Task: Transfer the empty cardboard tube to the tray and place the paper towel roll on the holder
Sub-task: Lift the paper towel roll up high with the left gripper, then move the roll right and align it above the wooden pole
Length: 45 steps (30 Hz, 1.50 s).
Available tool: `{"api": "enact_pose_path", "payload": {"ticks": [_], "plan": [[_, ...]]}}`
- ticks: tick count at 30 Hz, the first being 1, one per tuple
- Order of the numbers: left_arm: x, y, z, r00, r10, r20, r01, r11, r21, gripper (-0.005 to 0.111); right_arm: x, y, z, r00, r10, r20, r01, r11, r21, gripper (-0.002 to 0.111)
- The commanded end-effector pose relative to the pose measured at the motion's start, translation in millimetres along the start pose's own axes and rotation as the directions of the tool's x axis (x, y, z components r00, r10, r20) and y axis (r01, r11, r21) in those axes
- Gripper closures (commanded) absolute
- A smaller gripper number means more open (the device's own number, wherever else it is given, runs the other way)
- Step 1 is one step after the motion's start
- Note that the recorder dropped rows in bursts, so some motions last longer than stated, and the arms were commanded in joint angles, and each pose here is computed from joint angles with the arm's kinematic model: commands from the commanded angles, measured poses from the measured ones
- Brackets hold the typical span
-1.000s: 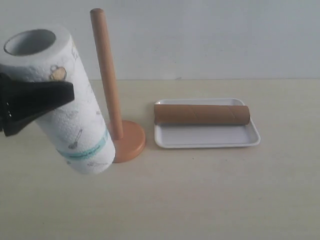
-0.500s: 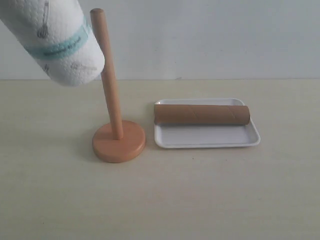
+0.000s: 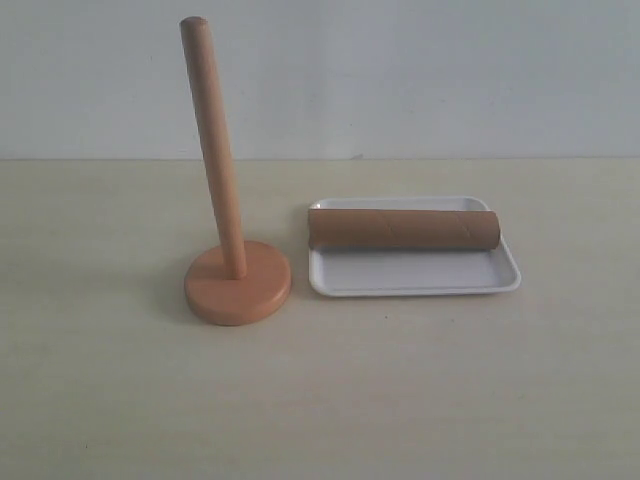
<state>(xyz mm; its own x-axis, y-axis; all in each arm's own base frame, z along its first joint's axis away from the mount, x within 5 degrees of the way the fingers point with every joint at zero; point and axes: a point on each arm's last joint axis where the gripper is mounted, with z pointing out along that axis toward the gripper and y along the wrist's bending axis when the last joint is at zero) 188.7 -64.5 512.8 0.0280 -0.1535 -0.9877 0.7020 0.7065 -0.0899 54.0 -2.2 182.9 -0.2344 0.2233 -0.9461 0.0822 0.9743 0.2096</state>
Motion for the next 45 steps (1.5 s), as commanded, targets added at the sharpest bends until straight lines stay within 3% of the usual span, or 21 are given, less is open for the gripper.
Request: {"api": "enact_pose_path", "payload": {"ticks": [1,10,19,28,45], "plan": [[3.5,25.3,25.1,0.997,-0.051,-0.050,0.051,0.999,-0.015,0.103,-1.0,-0.3,-0.4,1.000,-0.003,0.013,0.003,1.000,0.005,0.108],[11.3,59.3,62.6,0.986,-0.108,-0.128,0.109,0.994,0.003,0.103,-1.3,-0.2,-0.4,1.000,-0.003,0.016,0.003,1.000,0.004,0.108],[-1.6,65.5,77.2,0.984,-0.117,-0.137,0.125,0.991,0.056,0.103,-1.3,-0.2,-0.4,1.000,-0.003,0.016,0.003,1.000,0.004,0.108],[14.5,75.1,89.1,0.965,-0.134,-0.224,0.159,0.982,0.101,0.103,-1.3,-0.2,-0.4,1.000,-0.003,0.016,0.003,1.000,0.004,0.108],[31.3,86.7,99.8,0.954,-0.135,-0.269,0.171,0.979,0.114,0.103,-1.3,-0.2,-0.4,1.000,-0.003,0.016,0.003,1.000,0.004,0.108]]}}
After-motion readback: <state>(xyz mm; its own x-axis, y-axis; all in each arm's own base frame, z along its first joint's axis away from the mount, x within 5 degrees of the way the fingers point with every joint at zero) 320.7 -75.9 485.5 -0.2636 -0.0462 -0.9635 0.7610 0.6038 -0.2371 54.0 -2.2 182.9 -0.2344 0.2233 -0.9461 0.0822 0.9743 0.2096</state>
